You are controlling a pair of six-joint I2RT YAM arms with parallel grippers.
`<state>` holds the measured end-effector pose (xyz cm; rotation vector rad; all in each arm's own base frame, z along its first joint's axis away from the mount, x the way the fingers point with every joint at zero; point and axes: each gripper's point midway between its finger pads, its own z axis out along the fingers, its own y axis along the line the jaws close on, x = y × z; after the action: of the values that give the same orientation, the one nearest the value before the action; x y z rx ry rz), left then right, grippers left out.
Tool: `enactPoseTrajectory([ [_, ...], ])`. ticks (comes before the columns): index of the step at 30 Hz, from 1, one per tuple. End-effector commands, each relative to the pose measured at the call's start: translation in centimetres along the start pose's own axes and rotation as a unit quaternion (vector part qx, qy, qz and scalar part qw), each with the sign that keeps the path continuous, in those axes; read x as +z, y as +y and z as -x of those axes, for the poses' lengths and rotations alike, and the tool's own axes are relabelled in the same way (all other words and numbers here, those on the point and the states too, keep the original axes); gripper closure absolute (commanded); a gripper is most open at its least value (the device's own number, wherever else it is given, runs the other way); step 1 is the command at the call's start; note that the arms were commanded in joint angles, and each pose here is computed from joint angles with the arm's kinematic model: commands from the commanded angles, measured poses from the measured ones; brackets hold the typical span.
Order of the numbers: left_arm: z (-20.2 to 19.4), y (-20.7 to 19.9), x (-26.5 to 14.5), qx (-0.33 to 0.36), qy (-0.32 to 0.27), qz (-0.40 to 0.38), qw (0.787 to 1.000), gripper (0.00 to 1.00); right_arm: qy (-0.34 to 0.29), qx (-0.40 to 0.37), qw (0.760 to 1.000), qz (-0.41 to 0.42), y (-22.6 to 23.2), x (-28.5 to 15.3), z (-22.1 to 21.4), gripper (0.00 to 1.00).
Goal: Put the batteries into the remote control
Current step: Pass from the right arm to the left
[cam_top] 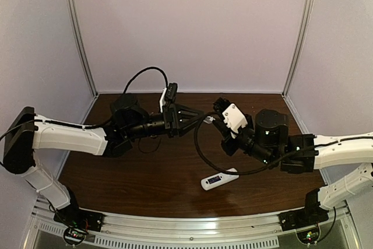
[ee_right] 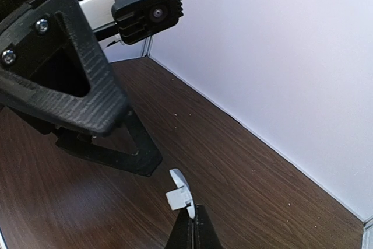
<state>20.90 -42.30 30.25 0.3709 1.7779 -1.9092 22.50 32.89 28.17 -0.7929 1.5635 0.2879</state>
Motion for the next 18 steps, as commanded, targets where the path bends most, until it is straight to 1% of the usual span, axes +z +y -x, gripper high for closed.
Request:
enactPoseTrajectory([
  [1, -0.2, 0.4, 0.4, -0.055, 0.002, -0.03, 0.998, 0.46, 0.002, -0.033, 0.999, -0.029, 0.2, 0.1, 0.1, 1.0],
  [5, -0.2, 1.4, 0.3, -0.079, -0.002, -0.026, 0.997, 0.46, 0.003, -0.056, 0.997, -0.045, 0.7, -0.2, 0.1, 1.0],
  [10, -0.4, 1.6, 0.5, -0.086, 0.005, -0.025, 0.996, 0.47, 0.011, -0.108, 0.992, -0.064, 1.8, -0.5, -0.4, 1.0],
  [14, -0.5, 1.8, 0.5, -0.098, 0.007, -0.028, 0.995, 0.5, 0.018, -0.147, 0.986, -0.078, 2.9, -0.8, -1.0, 1.0],
  [18, -0.7, 2.2, 0.4, -0.12, 0.011, -0.037, 0.992, 0.55, 0.017, -0.172, 0.981, -0.085, 3.4, -1.1, -1.2, 1.0],
])
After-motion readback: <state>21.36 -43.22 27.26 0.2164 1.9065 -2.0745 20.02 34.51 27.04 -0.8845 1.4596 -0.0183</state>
